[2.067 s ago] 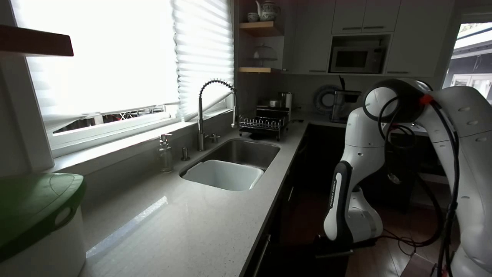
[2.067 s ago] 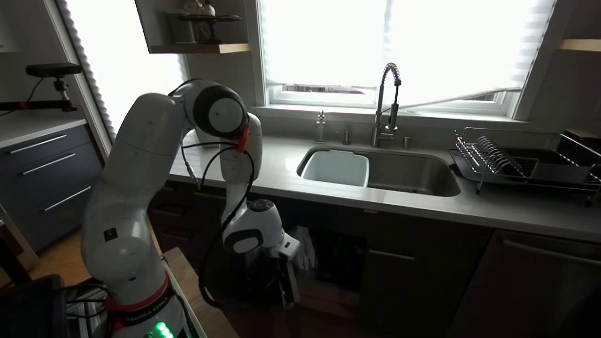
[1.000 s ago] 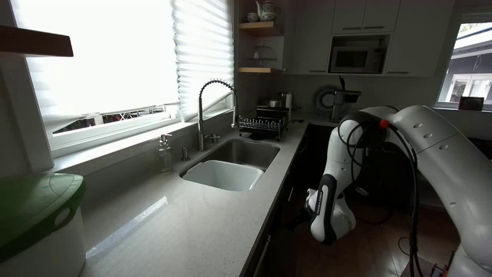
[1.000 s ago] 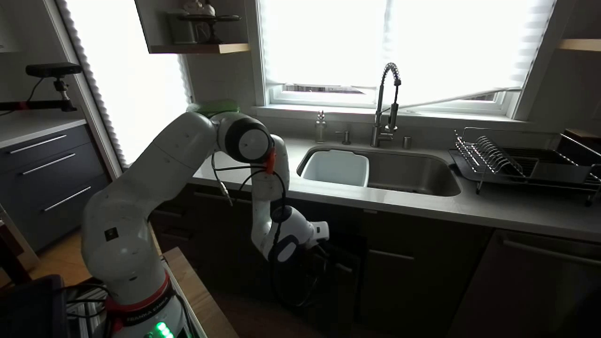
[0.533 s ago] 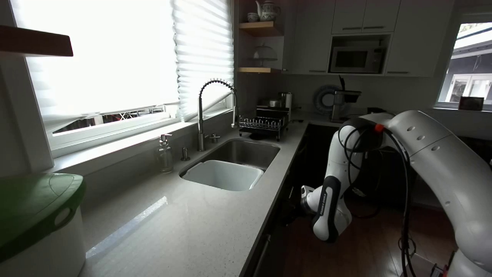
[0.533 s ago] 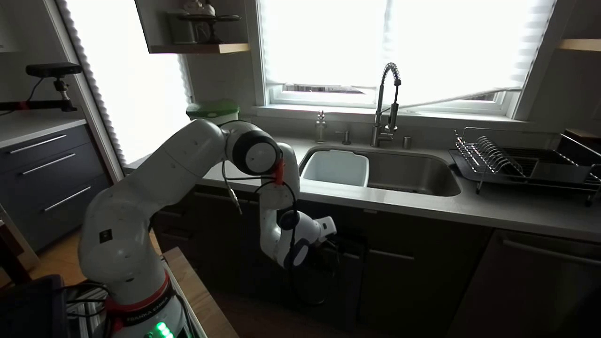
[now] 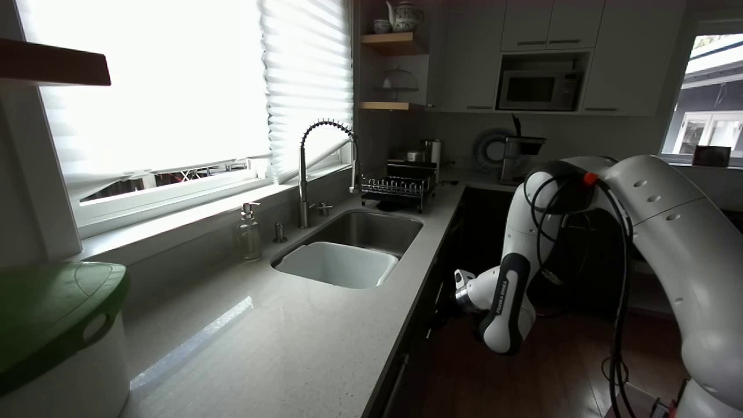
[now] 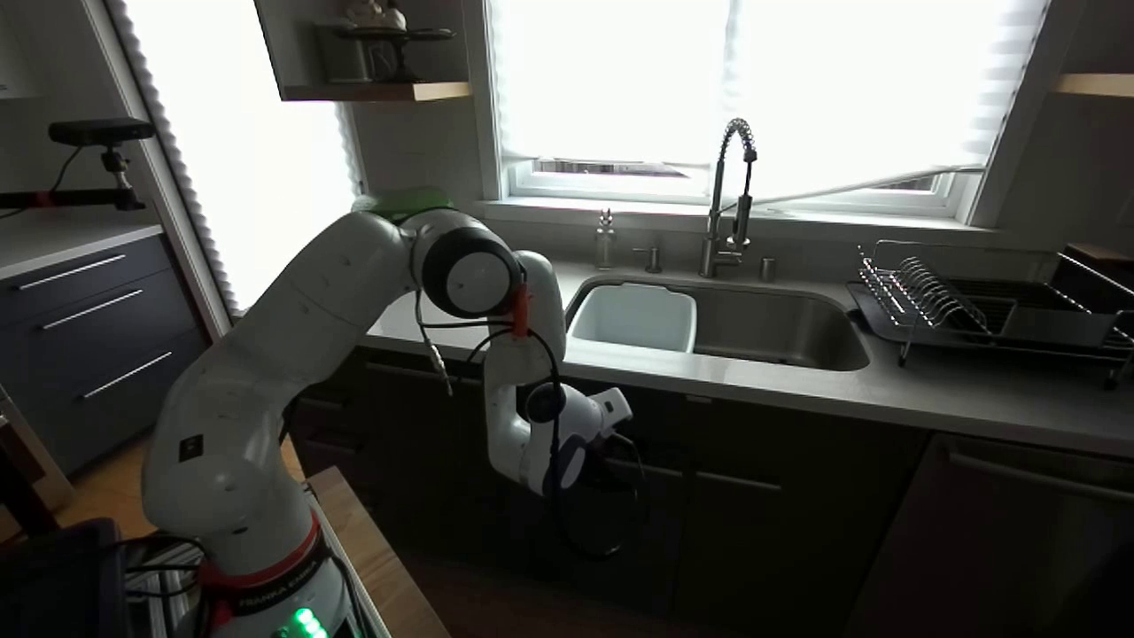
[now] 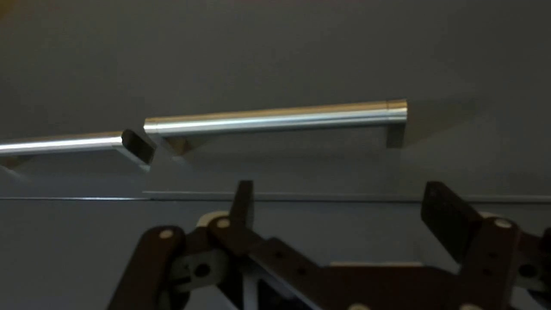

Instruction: Close the opened under the sink cabinet door

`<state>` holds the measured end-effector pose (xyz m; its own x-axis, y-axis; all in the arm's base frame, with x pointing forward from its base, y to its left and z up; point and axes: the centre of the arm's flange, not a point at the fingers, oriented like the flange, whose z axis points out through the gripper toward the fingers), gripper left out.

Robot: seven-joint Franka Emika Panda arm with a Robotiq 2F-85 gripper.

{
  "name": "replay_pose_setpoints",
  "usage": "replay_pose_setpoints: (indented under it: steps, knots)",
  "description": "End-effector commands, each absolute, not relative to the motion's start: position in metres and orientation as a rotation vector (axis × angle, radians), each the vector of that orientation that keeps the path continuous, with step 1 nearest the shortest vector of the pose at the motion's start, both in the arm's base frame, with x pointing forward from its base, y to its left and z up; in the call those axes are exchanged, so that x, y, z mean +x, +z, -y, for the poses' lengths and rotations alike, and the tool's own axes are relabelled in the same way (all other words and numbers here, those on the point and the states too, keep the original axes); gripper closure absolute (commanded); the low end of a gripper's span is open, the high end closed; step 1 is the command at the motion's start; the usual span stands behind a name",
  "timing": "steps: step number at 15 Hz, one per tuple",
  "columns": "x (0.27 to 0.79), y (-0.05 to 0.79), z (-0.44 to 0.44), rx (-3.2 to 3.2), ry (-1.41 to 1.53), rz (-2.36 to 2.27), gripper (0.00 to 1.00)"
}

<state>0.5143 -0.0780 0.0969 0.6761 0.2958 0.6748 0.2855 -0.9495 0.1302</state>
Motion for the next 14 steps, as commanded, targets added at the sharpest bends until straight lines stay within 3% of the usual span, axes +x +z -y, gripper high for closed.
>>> replay_pose_setpoints:
  steps: [1,14]
  knots:
    - [0.496,0.138,0.081,2.870,1.148,-0.530,0.00]
    - [0.425,0.240,0.112,2.962,0.359,0.131,0.00]
